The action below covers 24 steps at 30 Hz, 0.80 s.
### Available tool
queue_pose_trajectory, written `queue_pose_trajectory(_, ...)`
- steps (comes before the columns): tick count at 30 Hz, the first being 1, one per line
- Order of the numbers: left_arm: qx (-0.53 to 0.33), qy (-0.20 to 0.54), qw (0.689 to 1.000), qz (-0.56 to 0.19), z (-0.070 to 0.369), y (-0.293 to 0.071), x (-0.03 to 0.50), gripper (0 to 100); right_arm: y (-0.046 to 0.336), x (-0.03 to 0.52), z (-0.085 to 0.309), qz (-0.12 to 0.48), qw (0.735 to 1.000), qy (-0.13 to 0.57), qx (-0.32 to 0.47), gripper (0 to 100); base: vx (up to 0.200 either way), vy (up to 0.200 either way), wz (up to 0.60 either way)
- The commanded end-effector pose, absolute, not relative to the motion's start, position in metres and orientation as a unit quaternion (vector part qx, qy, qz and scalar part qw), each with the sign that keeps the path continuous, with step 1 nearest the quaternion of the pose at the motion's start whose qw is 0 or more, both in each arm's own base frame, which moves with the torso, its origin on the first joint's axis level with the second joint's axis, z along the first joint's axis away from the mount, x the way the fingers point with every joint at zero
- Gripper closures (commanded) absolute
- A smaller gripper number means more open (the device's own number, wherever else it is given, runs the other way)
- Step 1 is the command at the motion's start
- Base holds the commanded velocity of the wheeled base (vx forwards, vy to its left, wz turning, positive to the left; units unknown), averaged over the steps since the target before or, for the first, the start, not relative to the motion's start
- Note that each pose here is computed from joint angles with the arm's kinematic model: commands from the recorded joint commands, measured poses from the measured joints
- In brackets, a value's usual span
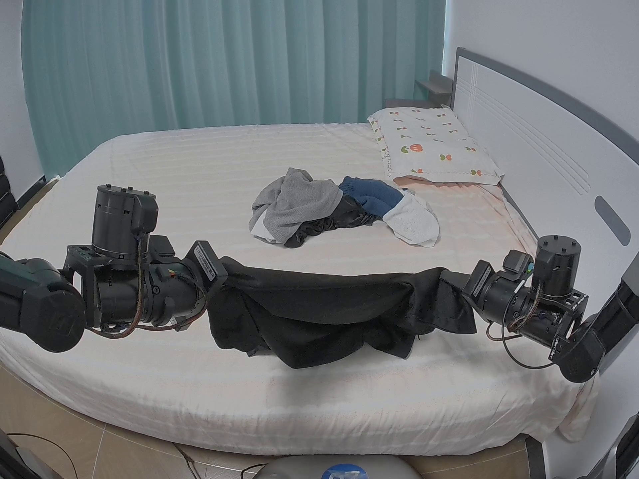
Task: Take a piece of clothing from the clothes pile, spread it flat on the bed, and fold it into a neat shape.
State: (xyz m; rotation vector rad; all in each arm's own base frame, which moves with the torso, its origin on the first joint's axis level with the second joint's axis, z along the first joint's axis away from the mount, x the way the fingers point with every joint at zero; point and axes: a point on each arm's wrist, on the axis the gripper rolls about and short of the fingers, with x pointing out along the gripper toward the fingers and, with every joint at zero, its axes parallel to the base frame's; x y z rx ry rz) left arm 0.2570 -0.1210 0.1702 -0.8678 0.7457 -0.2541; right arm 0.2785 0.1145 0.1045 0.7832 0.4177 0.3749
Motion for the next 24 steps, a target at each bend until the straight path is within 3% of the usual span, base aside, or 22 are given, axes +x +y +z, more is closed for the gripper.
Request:
queue_pose_trajectory(1,-0.414,0.353,0.831,-0.118,0.169,-0.122,0.26,100,0.115,0.281,0.097,0.175,0.885,0.212,0.375,100,0.0,0.0,0.0)
queue_pose_trajectory(5,-0.428,0.351,0.825,-0.114,0.171,-0.12,0.261,100,0.115,0.281,0.097,0.175,0.885,0.212,0.375,100,0.0,0.0,0.0)
queue_pose_trajectory(24,-0.431,0.363,0.817,-0.124,0.169,-0.121,0.263,100,0.113,0.273,0.107,0.161,0.893,0.185,0.378,100,0.0,0.2,0.0)
